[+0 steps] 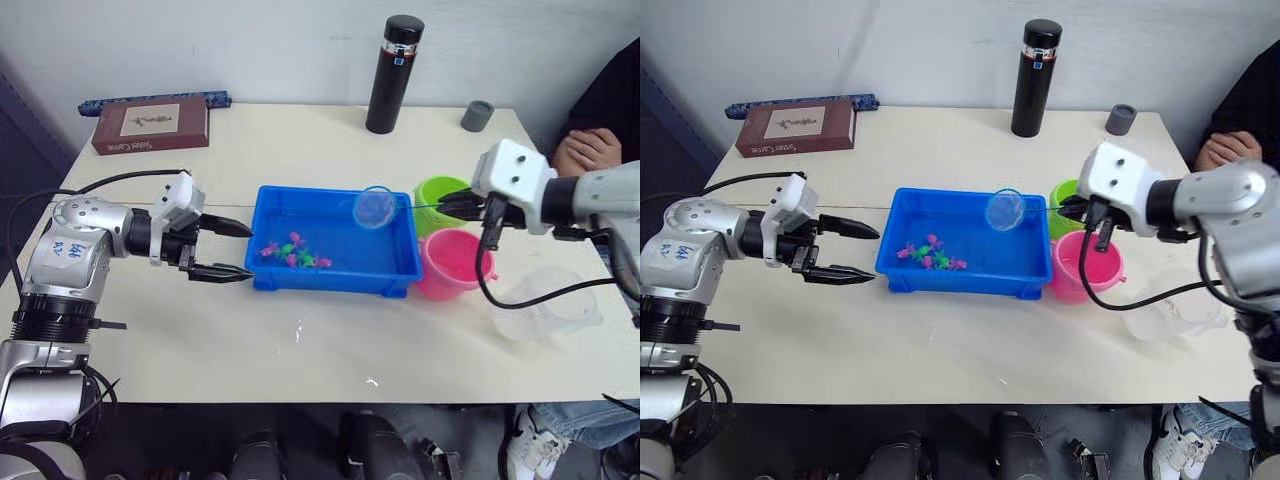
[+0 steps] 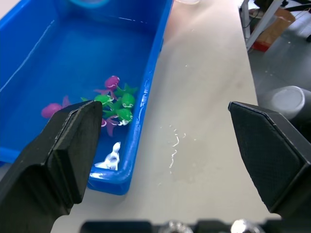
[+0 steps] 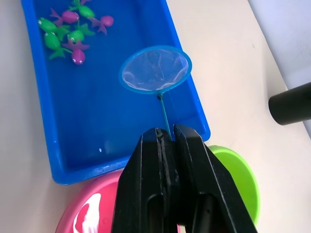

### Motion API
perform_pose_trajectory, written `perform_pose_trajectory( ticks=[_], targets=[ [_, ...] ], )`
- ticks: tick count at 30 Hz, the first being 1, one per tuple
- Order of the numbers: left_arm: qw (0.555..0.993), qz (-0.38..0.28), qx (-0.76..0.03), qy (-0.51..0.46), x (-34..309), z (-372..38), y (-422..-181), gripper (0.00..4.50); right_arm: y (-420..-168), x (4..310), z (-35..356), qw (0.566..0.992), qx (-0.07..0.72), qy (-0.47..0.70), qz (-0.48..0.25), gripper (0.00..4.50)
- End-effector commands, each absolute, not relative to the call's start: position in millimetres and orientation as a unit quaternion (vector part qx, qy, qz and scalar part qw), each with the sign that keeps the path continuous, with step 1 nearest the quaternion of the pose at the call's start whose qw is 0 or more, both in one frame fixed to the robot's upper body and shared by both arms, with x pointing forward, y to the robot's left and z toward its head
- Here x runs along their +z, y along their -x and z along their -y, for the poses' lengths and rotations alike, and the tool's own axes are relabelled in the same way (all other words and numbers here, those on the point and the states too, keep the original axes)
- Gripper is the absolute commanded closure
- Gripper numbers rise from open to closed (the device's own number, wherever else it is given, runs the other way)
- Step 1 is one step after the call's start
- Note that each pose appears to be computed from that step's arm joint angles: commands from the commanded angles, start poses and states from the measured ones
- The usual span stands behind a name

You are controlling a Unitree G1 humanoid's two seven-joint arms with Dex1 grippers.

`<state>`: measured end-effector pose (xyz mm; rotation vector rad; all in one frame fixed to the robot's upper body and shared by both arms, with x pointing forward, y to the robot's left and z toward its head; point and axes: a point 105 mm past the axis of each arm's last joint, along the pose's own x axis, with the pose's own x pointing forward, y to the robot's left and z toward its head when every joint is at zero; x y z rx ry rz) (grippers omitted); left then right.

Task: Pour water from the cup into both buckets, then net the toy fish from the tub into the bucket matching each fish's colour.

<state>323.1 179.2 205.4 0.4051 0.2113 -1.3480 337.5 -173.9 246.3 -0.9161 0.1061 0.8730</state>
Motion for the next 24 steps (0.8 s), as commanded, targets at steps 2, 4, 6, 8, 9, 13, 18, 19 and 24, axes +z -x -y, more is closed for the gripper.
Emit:
perform_pose_trajectory(
  ticks=[2,4,6,8,9,13,18,19,24],
  targets=[
    [0.758,-0.102,-0.615,-0.193,210.7,-182.0,-323.3,0.04,-341.3,230.3,164.1,0.799,0.400,0.446,-0.039,4.50],
    [0.756,-0.111,-0.614,-0.195,208.7,-185.9,-322.0,0.04,-342.6,222.5,159.5,0.799,0.401,0.446,-0.040,4.50],
    [0.756,-0.113,-0.614,-0.197,209.3,-187.5,-321.6,0.04,-344.5,214.0,155.3,0.799,0.403,0.444,-0.042,4.50],
    [0.758,-0.111,-0.613,-0.192,212.2,-186.9,-322.1,0.04,-345.6,210.3,152.1,0.801,0.403,0.441,-0.042,4.50],
    [0.758,-0.109,-0.614,-0.191,213.9,-186.0,-322.3,0.04,-346.0,209.2,150.1,0.802,0.404,0.438,-0.042,4.50],
    [0.755,-0.106,-0.617,-0.197,216.9,-182.7,-322.5,0.04,-345.9,199.7,141.4,0.803,0.416,0.425,-0.044,4.50],
    [0.756,-0.099,-0.615,-0.202,221.2,-180.9,-325.4,0.04,-345.1,188.5,135.9,0.799,0.428,0.420,-0.052,4.50],
    [0.756,-0.098,-0.614,-0.203,221.7,-180.8,-325.7,0.04,-344.8,186.0,134.7,0.798,0.430,0.419,-0.054,4.50],
    [0.758,-0.094,-0.612,-0.205,223.2,-180.0,-325.5,0.04,-342.2,176.8,125.9,0.796,0.443,0.408,-0.060,4.50]
  ],
)
